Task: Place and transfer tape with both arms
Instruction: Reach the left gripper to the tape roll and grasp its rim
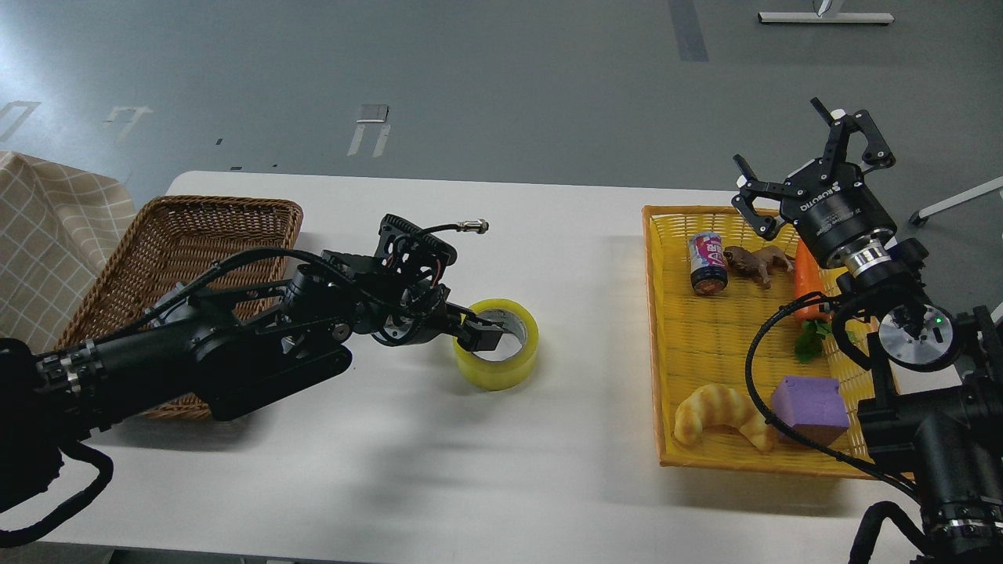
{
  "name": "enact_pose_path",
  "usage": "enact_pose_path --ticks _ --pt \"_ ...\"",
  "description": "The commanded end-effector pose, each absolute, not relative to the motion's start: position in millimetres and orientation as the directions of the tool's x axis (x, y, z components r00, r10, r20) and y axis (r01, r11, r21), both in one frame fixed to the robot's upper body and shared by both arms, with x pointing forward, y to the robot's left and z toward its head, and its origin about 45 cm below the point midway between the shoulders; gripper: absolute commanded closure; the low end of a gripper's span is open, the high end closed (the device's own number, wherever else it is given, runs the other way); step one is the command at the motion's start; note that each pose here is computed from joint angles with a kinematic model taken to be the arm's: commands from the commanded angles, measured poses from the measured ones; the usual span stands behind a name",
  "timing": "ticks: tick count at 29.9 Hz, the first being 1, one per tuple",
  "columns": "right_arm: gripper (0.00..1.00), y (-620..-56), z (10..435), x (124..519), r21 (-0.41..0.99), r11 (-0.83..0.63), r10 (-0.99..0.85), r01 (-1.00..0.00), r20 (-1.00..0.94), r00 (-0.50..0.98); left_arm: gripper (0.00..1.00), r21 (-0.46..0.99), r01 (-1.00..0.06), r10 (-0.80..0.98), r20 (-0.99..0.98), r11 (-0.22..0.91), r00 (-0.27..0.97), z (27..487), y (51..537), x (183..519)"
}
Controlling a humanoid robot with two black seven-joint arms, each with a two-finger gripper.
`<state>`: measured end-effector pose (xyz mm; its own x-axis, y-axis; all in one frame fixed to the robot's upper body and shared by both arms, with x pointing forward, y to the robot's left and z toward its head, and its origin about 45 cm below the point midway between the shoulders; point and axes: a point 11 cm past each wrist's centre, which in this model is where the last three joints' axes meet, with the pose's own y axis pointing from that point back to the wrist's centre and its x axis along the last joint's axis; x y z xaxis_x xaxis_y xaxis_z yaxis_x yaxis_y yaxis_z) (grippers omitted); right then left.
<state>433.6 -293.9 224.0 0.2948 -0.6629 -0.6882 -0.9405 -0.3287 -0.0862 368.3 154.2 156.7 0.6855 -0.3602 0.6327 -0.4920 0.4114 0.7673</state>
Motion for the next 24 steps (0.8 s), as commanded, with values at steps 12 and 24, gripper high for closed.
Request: enact_pose_path --ticks 12,24 --pt "0.00 -294 223 433 -0.084 -0.327 -0.663 -0.941 -0.689 0.292 0.26 0.789 -0.486 -0.350 0.607 0.377 0.714 142 160 372" --pt "0.00 -295 220 431 -0.080 -0.326 -0.663 -0.942 -0.691 0.288 1.00 0.791 -0.473 -0.347 0.601 0.388 0.720 139 160 372"
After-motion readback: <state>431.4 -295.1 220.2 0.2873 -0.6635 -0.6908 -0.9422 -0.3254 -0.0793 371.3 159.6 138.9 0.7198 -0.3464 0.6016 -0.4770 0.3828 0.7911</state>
